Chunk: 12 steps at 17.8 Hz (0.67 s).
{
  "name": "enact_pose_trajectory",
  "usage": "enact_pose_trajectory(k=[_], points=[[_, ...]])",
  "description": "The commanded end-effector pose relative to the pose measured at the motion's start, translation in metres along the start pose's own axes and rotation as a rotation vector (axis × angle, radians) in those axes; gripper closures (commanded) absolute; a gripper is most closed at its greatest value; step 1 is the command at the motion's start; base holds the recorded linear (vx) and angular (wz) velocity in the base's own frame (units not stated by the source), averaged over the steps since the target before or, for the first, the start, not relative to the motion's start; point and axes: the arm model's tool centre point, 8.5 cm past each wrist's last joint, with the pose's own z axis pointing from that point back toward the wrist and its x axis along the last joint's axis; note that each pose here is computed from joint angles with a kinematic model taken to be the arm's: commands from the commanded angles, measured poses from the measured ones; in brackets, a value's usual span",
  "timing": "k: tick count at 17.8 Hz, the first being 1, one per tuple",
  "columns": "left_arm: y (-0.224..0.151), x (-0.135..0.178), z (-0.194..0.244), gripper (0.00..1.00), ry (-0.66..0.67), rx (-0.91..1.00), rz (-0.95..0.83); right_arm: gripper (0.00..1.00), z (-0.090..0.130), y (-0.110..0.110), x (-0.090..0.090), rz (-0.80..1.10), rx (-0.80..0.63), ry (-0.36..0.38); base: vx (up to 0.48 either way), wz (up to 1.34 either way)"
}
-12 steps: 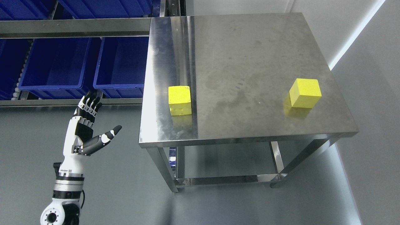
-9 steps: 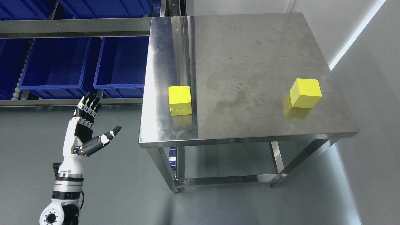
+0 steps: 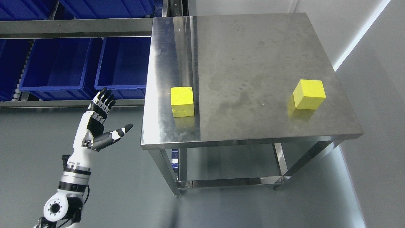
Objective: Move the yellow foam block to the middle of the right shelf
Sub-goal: 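Reach the left hand toward the nearer yellow foam cube on the table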
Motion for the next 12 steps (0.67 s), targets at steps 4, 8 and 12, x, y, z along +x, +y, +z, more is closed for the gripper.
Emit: enact_pose_trajectory(k=[4,8,12], points=[[-0.066,0.037,-0.094,0.01,0.008,-0.378,-0.059,0.0,-0.001,-0.011,0.008,0.002,-0.017,-0.02,0.0,0.0],[-0.079,0.044,-0.129,0.01,0.056,-0.414,-0.166,0.0,-0.001,-0.011,0.009,0.001,-0.017,-0.022,0.0,0.0],[-0.107,0.031,-0.135,0.01,0.111,-0.492,-0.198,0.0,-0.001,-0.011,0.009,0.002,-0.017,-0.022,0.0,0.0]])
